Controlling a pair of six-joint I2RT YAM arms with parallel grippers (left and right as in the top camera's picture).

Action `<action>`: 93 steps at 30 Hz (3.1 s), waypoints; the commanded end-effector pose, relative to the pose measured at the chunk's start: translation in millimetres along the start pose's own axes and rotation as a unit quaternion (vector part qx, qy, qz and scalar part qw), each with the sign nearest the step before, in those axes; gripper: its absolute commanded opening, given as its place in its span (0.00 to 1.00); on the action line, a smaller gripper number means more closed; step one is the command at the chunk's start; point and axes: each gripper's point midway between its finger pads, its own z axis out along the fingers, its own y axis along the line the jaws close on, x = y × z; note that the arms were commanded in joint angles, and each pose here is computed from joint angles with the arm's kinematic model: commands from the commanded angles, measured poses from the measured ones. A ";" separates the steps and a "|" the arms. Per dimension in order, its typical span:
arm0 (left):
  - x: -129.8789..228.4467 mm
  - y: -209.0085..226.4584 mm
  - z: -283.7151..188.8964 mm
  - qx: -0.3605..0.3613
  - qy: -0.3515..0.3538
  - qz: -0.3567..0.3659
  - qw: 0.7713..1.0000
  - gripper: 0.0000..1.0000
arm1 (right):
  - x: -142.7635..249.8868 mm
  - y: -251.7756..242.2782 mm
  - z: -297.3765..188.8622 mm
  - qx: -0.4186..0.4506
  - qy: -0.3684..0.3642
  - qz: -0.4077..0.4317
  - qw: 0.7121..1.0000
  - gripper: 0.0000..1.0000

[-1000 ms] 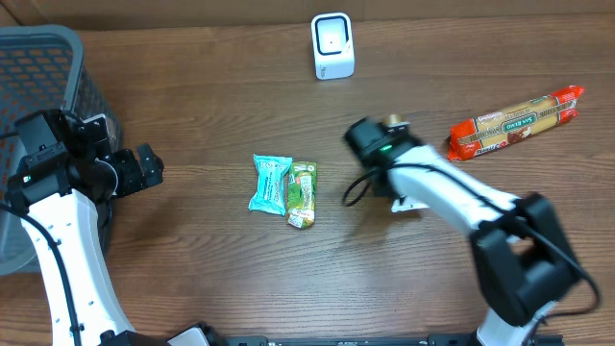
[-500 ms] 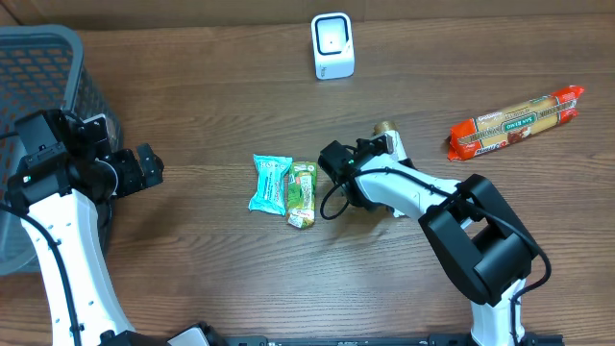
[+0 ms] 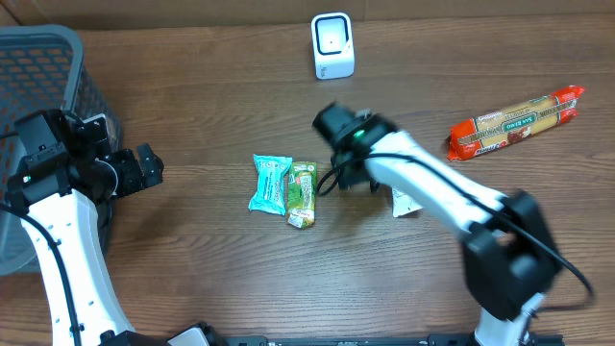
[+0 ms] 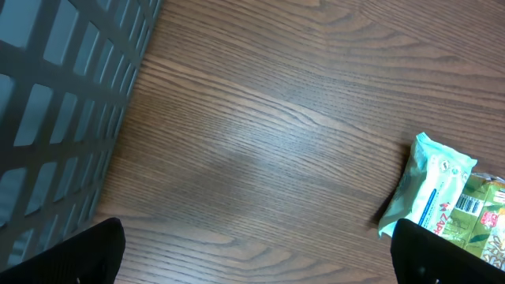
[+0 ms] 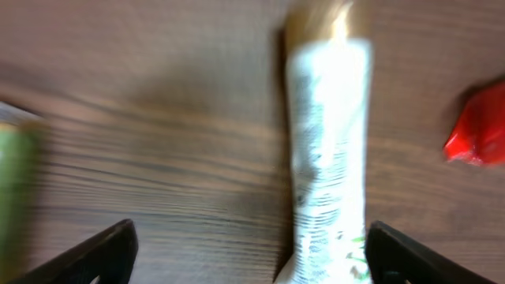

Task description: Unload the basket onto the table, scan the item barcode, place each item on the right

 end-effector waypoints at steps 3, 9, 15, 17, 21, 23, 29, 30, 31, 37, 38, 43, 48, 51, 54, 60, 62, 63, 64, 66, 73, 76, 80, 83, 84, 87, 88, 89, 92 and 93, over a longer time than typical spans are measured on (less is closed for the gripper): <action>-2.7 0.4 0.1 -0.002 -0.001 -0.009 1.000 1.00 | -24.6 -40.2 -42.7 -0.133 -0.010 0.056 0.989 0.99; -2.7 0.4 0.1 -0.002 -0.001 -0.009 1.000 1.00 | -6.7 -60.1 -17.3 -0.268 0.041 0.040 0.962 1.00; -2.7 0.4 0.1 -0.002 -0.001 -0.009 1.000 0.99 | 19.7 -64.0 27.2 -0.293 0.049 0.037 0.954 1.00; -2.8 0.4 0.1 -0.002 -0.001 -0.009 1.000 1.00 | 27.6 -62.0 37.6 -0.292 0.048 0.027 0.955 1.00; -2.7 0.4 0.1 -0.002 -0.001 -0.009 1.000 1.00 | 38.2 -57.4 57.6 -0.292 0.041 0.025 0.955 1.00; -2.8 0.4 0.1 -0.002 -0.001 -0.009 1.000 1.00 | 41.8 -55.1 67.0 -0.292 0.038 0.025 0.955 1.00; -2.7 0.4 0.1 -0.002 -0.001 -0.009 1.000 0.99 | 49.9 -45.4 91.2 -0.305 0.050 0.027 0.951 1.00; -2.7 0.4 0.1 -0.002 -0.001 -0.009 1.000 1.00 | 50.8 -43.5 94.5 -0.309 0.052 0.027 0.949 1.00; -2.8 0.4 0.1 -0.002 -0.001 -0.009 1.000 1.00 | 51.7 -42.4 96.6 -0.310 0.055 0.028 0.949 0.97; -2.7 0.4 0.1 -0.002 -0.001 -0.009 1.000 1.00 | 53.9 -37.5 99.4 -0.323 0.061 0.030 0.944 0.44; -2.7 0.4 0.1 -0.002 -0.001 -0.009 1.000 1.00 | 54.0 -35.0 97.4 -0.332 0.062 0.031 0.941 0.35; -2.8 0.4 0.1 -0.002 -0.001 -0.009 1.000 1.00 | 52.5 -24.5 88.3 -0.370 0.060 0.034 0.926 0.20; -2.8 0.4 0.1 -0.002 -0.001 -0.009 1.000 1.00 | 50.4 -16.5 79.9 -0.401 0.058 0.035 0.913 0.10; -2.8 0.4 0.1 -0.002 -0.001 -0.009 1.000 1.00 | 47.0 -16.7 77.4 -0.402 0.057 0.035 0.913 0.04; -2.8 0.4 0.1 -0.002 -0.001 -0.009 1.000 1.00 | 37.1 -18.8 69.9 -0.402 0.050 0.034 0.914 0.04; -2.7 0.4 0.1 -0.002 -0.001 -0.009 1.000 1.00 | 5.8 -25.6 30.7 -0.411 0.011 0.027 0.911 0.04; -2.7 0.4 0.1 -0.002 -0.001 -0.009 1.000 1.00 | -7.6 -22.8 1.3 -0.442 -0.016 0.020 0.897 0.04; -2.7 0.4 0.1 -0.002 -0.001 -0.009 1.000 1.00 | -12.6 -20.9 -13.0 -0.460 -0.030 0.017 0.887 0.04; -2.7 0.4 0.1 -0.002 -0.001 -0.009 1.000 1.00 | -17.5 -19.2 -29.3 -0.478 -0.046 0.012 0.877 0.04; -2.7 0.4 0.1 -0.002 -0.001 -0.009 1.000 1.00 | -25.5 -17.4 -62.4 -0.509 -0.078 -0.001 0.857 0.04; -2.8 0.4 0.1 -0.002 -0.001 -0.009 1.000 1.00 | -32.8 -27.2 -156.5 -0.537 -0.184 -0.048 0.822 0.04; -2.7 0.4 0.1 -0.002 -0.001 -0.009 1.000 0.99 | -28.9 -32.9 -185.0 -0.532 -0.220 -0.062 0.815 0.04; -2.7 0.4 0.1 -0.002 -0.001 -0.009 1.000 1.00 | -22.8 -38.2 -213.5 -0.529 -0.250 -0.068 0.808 0.04; -2.7 0.4 0.1 -0.002 -0.001 -0.009 1.000 1.00 | -20.0 -40.9 -227.3 -0.525 -0.270 -0.076 0.804 0.04; -2.8 0.4 0.1 -0.002 -0.001 -0.009 1.000 1.00 | -20.1 -41.3 -229.5 -0.524 -0.273 -0.077 0.803 0.04; -2.7 0.4 0.1 -0.002 -0.001 -0.009 1.000 1.00 | -21.1 -42.1 -232.1 -0.523 -0.280 -0.079 0.801 0.04; -2.7 0.4 0.1 -0.002 -0.001 -0.009 1.000 1.00 | -21.2 -42.2 -232.0 -0.522 -0.281 -0.079 0.801 0.04; -2.8 0.4 0.1 -0.002 -0.001 -0.009 1.000 1.00 | -21.4 -42.2 -231.5 -0.521 -0.280 -0.079 0.802 0.04; -2.8 0.4 0.1 -0.002 -0.001 -0.009 1.000 1.00 | -21.6 -42.6 -231.0 -0.520 -0.280 -0.078 0.803 0.04; -2.8 0.4 0.1 -0.002 -0.001 -0.009 1.000 1.00 | -21.9 -42.8 -230.4 -0.518 -0.280 -0.078 0.804 0.04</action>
